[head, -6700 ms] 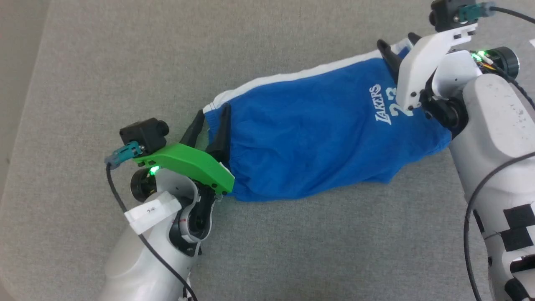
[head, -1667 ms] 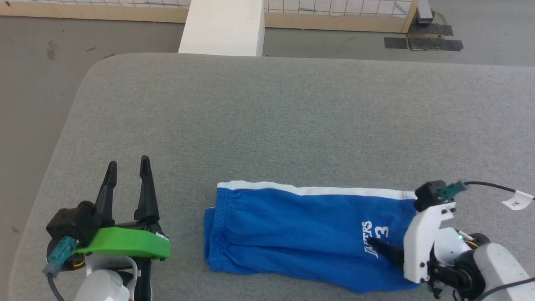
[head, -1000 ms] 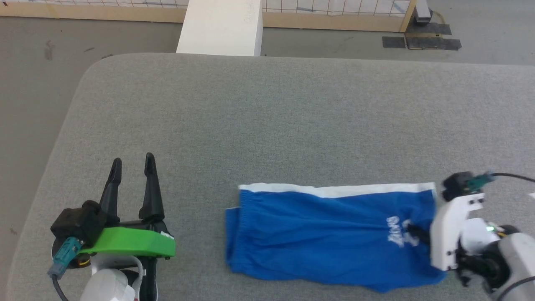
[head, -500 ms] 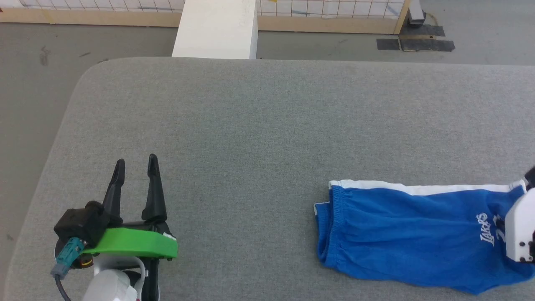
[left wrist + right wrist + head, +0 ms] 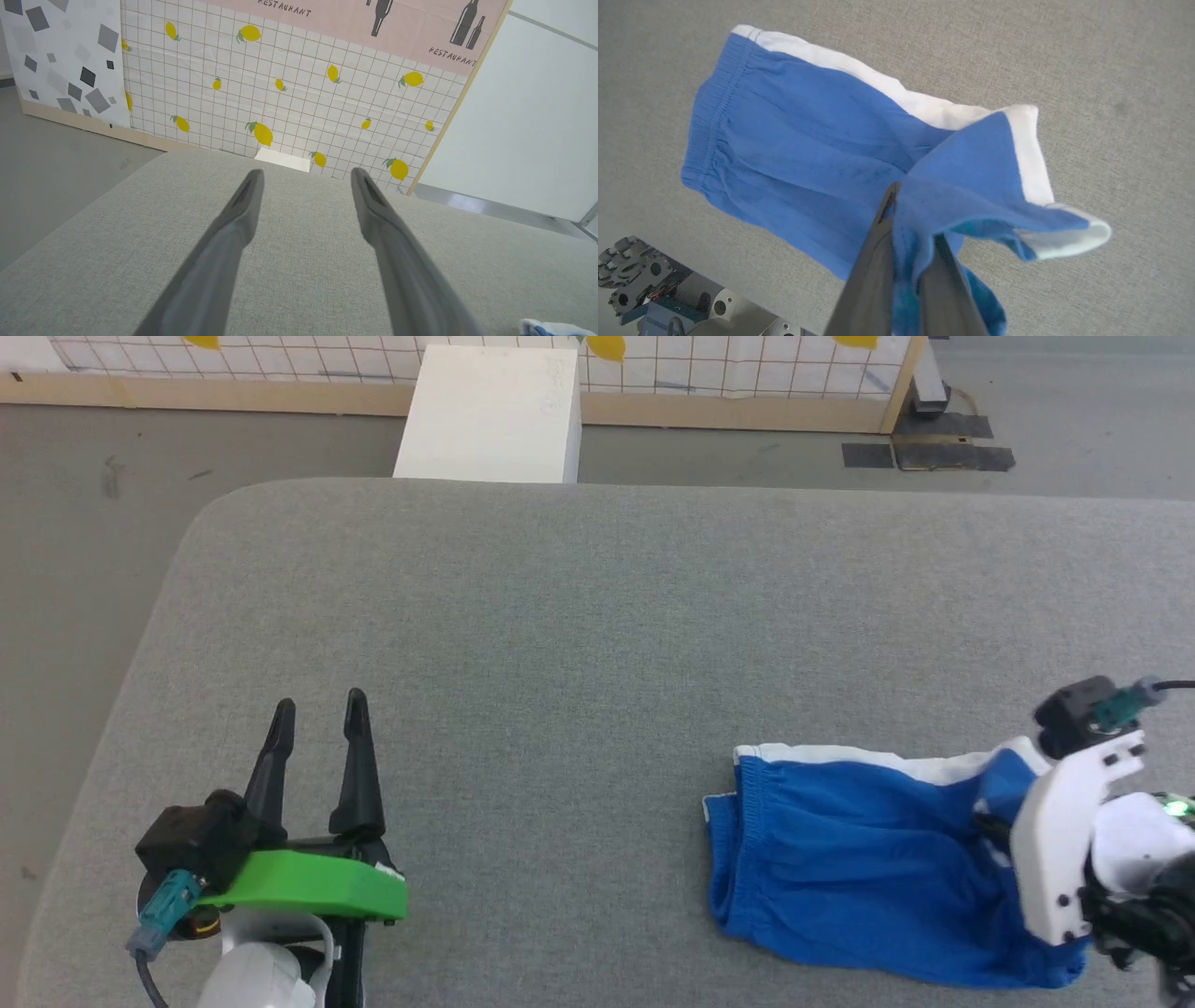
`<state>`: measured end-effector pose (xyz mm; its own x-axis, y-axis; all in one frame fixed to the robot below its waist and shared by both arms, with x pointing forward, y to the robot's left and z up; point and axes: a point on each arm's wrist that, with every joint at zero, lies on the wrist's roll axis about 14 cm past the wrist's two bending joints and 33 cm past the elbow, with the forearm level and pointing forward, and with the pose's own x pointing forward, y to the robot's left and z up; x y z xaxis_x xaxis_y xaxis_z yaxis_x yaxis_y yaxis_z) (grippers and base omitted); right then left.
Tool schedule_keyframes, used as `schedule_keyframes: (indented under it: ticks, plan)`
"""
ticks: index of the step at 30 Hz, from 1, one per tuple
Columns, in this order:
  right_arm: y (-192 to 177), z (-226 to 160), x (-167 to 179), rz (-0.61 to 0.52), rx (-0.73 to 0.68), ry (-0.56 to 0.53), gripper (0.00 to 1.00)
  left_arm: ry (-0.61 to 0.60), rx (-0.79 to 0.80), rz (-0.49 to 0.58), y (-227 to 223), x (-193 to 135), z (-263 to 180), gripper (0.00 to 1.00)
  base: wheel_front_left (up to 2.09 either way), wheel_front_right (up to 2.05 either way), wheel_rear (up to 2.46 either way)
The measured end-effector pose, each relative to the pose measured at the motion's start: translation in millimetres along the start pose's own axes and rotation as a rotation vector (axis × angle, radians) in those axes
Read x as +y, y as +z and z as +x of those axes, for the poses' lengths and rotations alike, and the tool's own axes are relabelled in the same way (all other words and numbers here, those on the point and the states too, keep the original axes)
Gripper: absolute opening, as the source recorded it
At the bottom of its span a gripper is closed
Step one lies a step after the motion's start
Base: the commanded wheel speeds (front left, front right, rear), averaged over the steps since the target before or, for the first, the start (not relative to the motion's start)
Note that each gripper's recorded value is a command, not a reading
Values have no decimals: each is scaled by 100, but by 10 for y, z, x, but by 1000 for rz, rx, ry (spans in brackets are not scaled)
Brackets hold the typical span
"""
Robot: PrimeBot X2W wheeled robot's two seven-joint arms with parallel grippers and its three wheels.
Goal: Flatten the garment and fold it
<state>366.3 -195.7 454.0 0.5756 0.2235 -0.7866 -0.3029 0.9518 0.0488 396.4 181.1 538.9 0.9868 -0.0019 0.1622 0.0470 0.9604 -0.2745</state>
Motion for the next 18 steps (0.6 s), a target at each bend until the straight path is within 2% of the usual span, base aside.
schedule_keyframes:
  ticks: [8,18]
  plan:
    - [-21,233,575,-63,25,139,0,14,11,2,-31,47,-26,100,0,0,0]
    - [32,564,918,-117,31,214,0,47,33,3,-99,151,-64,100,0,0,0]
